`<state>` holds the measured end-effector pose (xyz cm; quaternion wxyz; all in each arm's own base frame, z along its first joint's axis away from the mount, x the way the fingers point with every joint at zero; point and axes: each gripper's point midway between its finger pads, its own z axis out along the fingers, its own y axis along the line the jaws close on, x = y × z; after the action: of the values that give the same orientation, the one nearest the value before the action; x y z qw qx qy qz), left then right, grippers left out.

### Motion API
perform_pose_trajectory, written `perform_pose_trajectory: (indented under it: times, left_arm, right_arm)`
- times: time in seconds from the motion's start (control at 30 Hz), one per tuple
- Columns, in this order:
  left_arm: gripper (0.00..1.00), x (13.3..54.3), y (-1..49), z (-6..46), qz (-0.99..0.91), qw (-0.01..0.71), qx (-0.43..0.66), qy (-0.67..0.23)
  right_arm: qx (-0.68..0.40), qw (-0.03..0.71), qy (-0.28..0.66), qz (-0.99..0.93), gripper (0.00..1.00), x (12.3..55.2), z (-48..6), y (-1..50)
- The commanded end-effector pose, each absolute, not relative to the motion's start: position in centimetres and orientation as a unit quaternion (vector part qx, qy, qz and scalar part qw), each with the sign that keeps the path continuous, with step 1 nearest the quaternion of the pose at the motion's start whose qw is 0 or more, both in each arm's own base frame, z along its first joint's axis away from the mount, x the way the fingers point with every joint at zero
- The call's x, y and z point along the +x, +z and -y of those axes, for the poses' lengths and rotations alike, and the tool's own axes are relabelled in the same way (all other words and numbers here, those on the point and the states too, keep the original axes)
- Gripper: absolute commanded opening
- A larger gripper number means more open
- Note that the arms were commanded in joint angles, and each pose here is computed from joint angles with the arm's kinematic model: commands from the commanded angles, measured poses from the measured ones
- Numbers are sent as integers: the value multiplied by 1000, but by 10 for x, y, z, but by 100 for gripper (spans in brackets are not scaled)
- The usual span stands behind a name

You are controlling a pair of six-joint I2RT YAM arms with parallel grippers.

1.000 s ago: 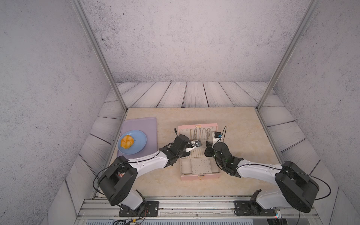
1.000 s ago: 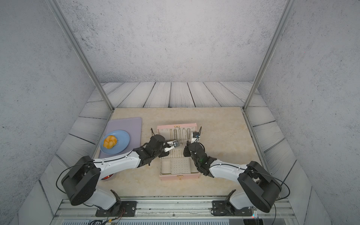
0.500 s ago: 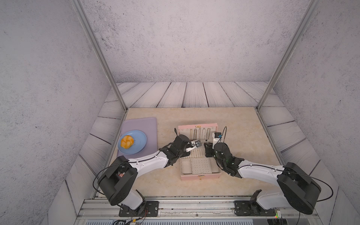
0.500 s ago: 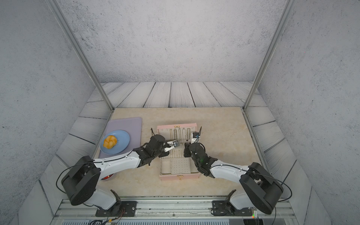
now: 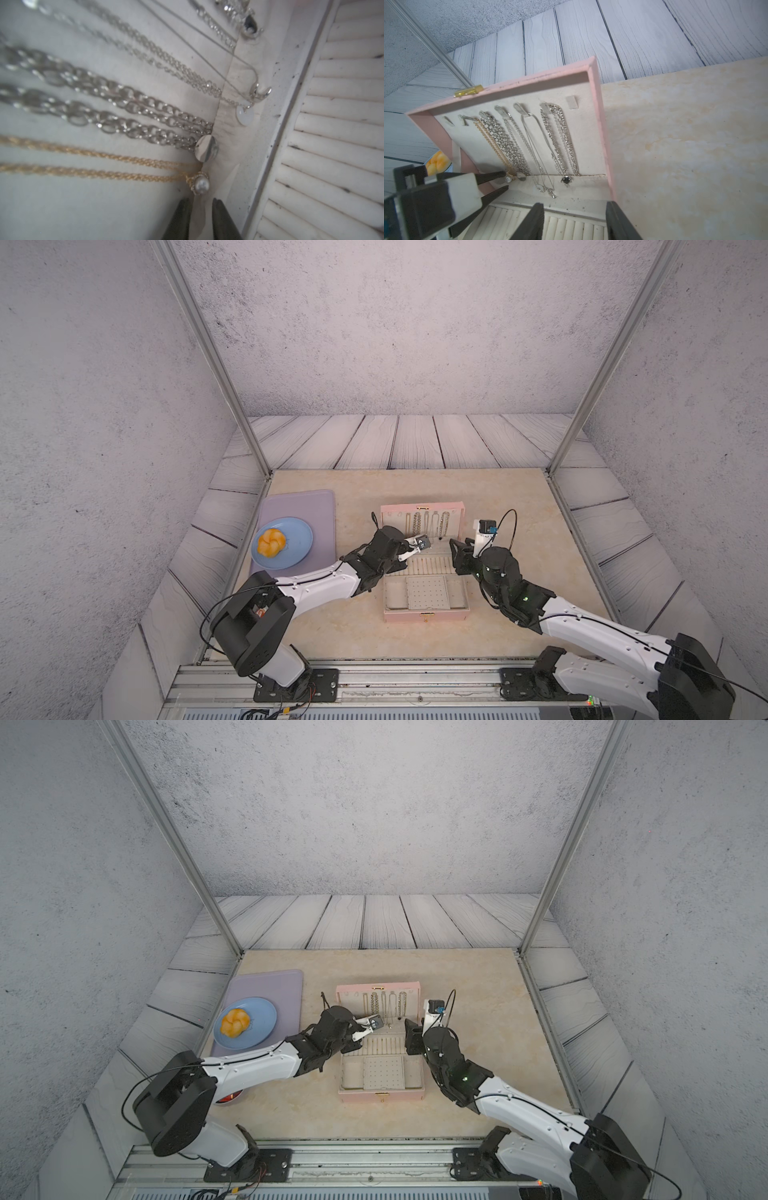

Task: Put jewelry chain into jewelry box
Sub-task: Reset both arms

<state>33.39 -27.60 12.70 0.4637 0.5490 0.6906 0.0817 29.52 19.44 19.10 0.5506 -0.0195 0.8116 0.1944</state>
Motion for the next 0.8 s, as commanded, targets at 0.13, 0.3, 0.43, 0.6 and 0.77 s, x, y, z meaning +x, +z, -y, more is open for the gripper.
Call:
perform_pose_trajectory:
  times: [0.13, 0.3, 0.43, 0.6, 0.77]
  left_arm:
    - [39, 335, 157, 282, -685, 504, 523, 51]
    - [42, 325, 164, 283, -684, 514, 518, 21]
    - [45, 317, 174, 279, -685, 526, 504, 4]
    - [64, 291, 203, 279, -658, 559, 502, -53]
    - [79, 279, 249, 258, -650, 621, 428, -87]
  right_arm:
    - [-28, 557, 166, -813, 54, 289, -179, 192]
    - [-31, 565, 164, -808, 57, 284, -173, 200]
    - [-39, 573, 160, -803, 63, 281, -168, 210]
    - [-47, 602, 142, -784, 83, 274, -153, 240]
    - [-42, 647, 113, -753, 94, 265, -127, 276]
